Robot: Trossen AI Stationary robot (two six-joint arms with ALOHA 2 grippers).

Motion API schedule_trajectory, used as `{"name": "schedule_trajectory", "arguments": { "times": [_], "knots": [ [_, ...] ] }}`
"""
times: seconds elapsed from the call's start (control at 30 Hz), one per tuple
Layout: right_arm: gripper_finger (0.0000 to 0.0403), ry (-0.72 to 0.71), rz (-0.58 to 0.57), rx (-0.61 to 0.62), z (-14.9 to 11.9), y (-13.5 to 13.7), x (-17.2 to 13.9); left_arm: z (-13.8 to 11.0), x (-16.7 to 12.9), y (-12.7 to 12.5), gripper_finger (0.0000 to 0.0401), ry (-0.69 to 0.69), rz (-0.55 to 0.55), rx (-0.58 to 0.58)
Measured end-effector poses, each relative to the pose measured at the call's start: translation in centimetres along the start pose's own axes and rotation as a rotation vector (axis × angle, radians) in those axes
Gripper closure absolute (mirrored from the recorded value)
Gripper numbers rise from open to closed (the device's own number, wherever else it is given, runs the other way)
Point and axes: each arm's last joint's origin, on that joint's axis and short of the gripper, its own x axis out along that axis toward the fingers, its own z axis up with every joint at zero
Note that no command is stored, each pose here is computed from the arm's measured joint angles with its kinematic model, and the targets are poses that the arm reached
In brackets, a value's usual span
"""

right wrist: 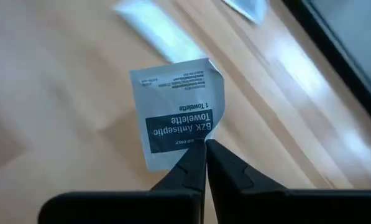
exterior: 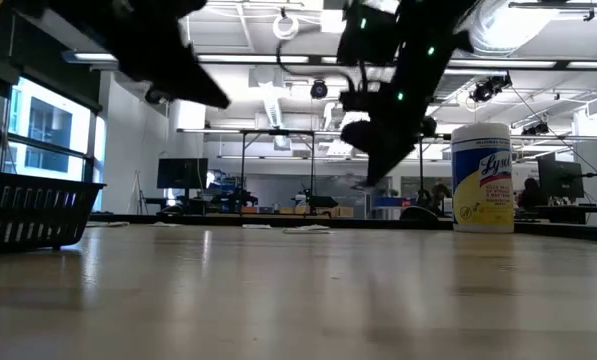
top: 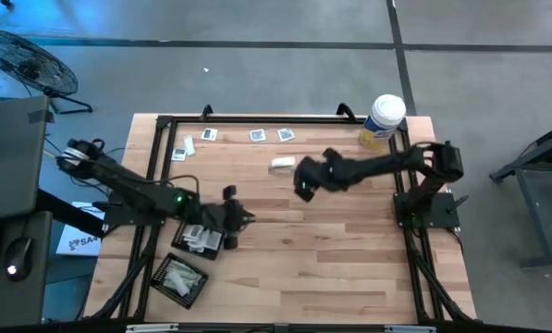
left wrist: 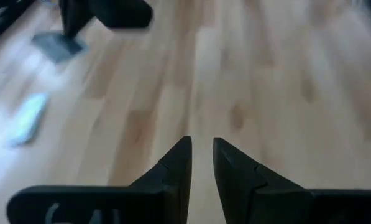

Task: Pick & Place First Aid Supplies
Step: Put the towelette pack into the top black bin

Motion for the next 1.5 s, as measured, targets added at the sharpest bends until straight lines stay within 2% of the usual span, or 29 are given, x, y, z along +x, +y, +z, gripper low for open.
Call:
{"name": "schedule_trajectory", "arguments": {
  "times": [0.17, 0.27, 0.47, 0.57, 0.7, 0.8, 0.9, 1.07, 1.17, 1.37, 1.5],
  "knots": [
    [0.0401, -0.217, 0.028, -0.102, -2.0, 5.4, -4.0, -0.2, 0.9, 1.7, 0.0339, -0.122, -0.042, -0.159],
    [0.0401, -0.365, 0.013, -0.130, -3.5, 7.9, -6.6, -0.6, 1.4, 2.2, 0.0339, -0.145, -0.047, -0.237],
    [0.0402, -0.564, 0.079, -0.213, -4.7, 10.9, -10.1, -0.6, 3.0, 2.8, 0.0339, -0.202, -0.046, -0.454],
    [0.0402, -0.612, 0.104, -0.233, -4.7, 11.5, -10.9, -0.5, 3.9, 3.1, 0.0339, -0.237, -0.062, -0.523],
    [0.0402, -0.613, 0.036, -0.265, -4.8, 11.2, -10.7, -0.3, 4.4, 3.0, 0.0339, -0.258, -0.169, -0.528],
    [0.0402, -0.613, -0.017, -0.231, -4.7, 10.9, -10.4, -0.2, 4.3, 2.9, 0.0339, -0.259, -0.208, -0.493],
    [0.0402, -0.619, -0.021, -0.204, -4.6, 10.8, -10.4, -0.1, 4.3, 2.9, 0.0339, -0.271, -0.199, -0.478],
    [0.0403, -0.626, -0.022, -0.200, -4.6, 11.8, -9.3, 0.1, 4.3, 3.2, 0.0334, -0.316, -0.100, -0.418],
    [0.0403, -0.631, -0.025, -0.218, -4.7, 12.3, -8.7, 0.1, 4.3, 3.2, 0.0309, -0.317, -0.093, -0.415],
    [0.0403, -0.650, -0.002, -0.198, -4.5, 12.6, -8.8, 0.1, 4.3, 3.2, 0.0235, -0.319, -0.076, -0.427],
    [0.0403, -0.640, 0.060, -0.225, -4.5, 12.8, -8.8, 0.2, 4.3, 3.3, 0.0209, -0.341, -0.042, -0.420]
  ]
}}
